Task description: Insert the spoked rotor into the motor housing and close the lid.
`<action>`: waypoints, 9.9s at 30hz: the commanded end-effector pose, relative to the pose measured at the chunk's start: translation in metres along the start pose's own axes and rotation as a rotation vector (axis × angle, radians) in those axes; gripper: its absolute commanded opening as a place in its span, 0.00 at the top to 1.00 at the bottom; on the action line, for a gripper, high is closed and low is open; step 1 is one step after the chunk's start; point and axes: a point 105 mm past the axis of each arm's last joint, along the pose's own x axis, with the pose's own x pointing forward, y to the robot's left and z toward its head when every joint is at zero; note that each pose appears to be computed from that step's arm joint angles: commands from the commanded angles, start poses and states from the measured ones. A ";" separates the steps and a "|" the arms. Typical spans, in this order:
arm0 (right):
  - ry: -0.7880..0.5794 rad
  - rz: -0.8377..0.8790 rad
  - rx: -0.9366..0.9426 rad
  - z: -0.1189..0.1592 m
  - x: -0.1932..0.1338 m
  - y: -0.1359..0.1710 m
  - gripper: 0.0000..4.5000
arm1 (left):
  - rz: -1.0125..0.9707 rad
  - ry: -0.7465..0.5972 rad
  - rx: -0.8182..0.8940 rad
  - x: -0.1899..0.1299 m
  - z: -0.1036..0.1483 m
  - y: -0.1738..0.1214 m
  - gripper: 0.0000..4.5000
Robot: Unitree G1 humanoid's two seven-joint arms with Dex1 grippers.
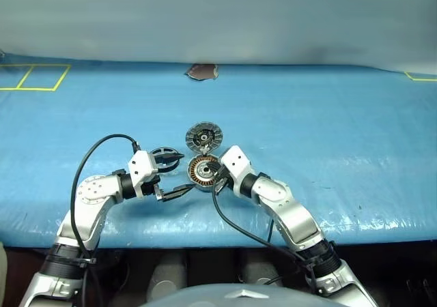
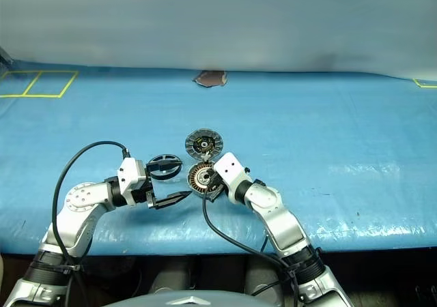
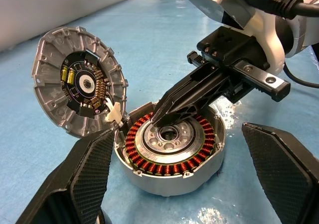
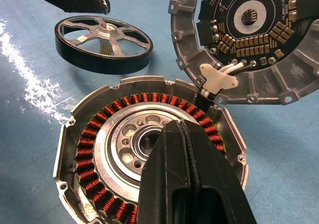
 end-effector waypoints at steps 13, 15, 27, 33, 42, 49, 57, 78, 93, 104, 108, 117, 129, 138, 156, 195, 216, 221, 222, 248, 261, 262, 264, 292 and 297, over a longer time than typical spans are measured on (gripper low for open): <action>-0.041 -0.024 -0.048 0.021 -0.009 -0.003 1.00 | -0.010 -0.009 0.022 0.000 0.004 0.000 0.00; -0.048 -0.014 -0.054 0.023 -0.009 0.000 1.00 | -0.010 -0.008 0.022 0.000 0.004 0.000 0.00; -0.057 0.030 -0.065 0.028 -0.006 0.012 1.00 | -0.011 -0.005 0.021 -0.001 0.004 0.000 0.00; -0.004 0.024 -0.033 0.011 -0.002 0.007 1.00 | -0.008 -0.006 0.021 -0.001 0.004 0.000 0.00; 0.072 0.042 0.016 -0.010 0.002 0.011 1.00 | -0.002 -0.005 0.023 -0.002 0.004 0.000 0.00; 0.161 0.015 0.092 -0.032 0.003 0.007 1.00 | -0.004 -0.007 0.020 -0.002 0.005 0.000 0.00; 0.258 0.028 0.169 -0.053 0.003 0.014 1.00 | -0.003 -0.006 0.018 -0.003 0.004 -0.001 0.00; 0.357 0.043 0.242 -0.079 0.002 0.027 1.00 | 0.004 -0.002 0.016 -0.004 0.004 -0.001 0.00; 0.403 0.049 0.272 -0.092 0.004 0.034 1.00 | 0.009 -0.002 0.013 -0.005 0.003 -0.002 0.00; 0.415 0.025 0.266 -0.096 -0.001 0.030 1.00 | 0.013 -0.003 0.011 -0.005 0.003 -0.002 0.00; 0.271 0.053 0.252 -0.060 0.000 0.028 1.00 | 0.013 -0.001 0.007 -0.006 0.003 -0.001 0.00; -0.038 0.090 0.209 0.020 -0.006 0.026 1.00 | 0.009 0.005 0.007 -0.008 0.004 0.001 0.00; -0.102 0.118 0.164 0.040 -0.009 0.032 1.00 | 0.045 -0.015 -0.012 -0.016 0.018 0.008 0.00; -0.062 0.067 0.155 0.029 -0.001 0.016 1.00 | 0.036 -0.012 -0.027 -0.015 0.018 0.004 0.00; 0.152 0.100 0.039 -0.018 0.004 0.034 1.00 | 0.042 -0.007 -0.020 -0.014 0.018 0.004 0.00; 0.190 -0.065 0.067 -0.028 0.008 -0.010 1.00 | 0.049 -0.001 -0.027 -0.016 0.016 0.003 0.00; -0.001 -0.022 -0.016 0.033 -0.002 0.006 1.00 | 0.044 -0.009 -0.035 -0.013 0.013 0.002 0.00; -0.011 -0.004 -0.022 0.036 -0.001 0.012 1.00 | 0.043 -0.008 -0.037 -0.013 0.013 0.002 0.00; -0.013 -0.001 -0.024 0.037 -0.001 0.013 1.00 | 0.043 -0.008 -0.037 -0.013 0.013 0.002 0.00; 0.190 0.055 0.147 -0.027 0.008 0.029 1.00 | 0.038 -0.004 -0.044 -0.013 0.010 0.000 0.00; -0.169 0.105 0.130 0.072 -0.004 0.032 1.00 | 0.040 0.014 -0.040 -0.017 0.011 0.002 0.00; -0.177 0.102 0.115 0.075 -0.005 0.031 1.00 | 0.041 0.014 -0.036 -0.017 0.012 0.003 0.00; -0.179 0.096 0.099 0.077 -0.006 0.030 1.00 | 0.043 0.015 -0.032 -0.018 0.012 0.004 0.00; -0.080 0.047 0.068 0.047 -0.007 0.023 1.00 | 0.399 0.141 -0.225 -0.048 0.012 0.049 0.29; -0.081 0.049 0.070 0.048 -0.005 0.024 1.00 | 0.346 0.181 -0.173 -0.048 0.024 0.046 0.29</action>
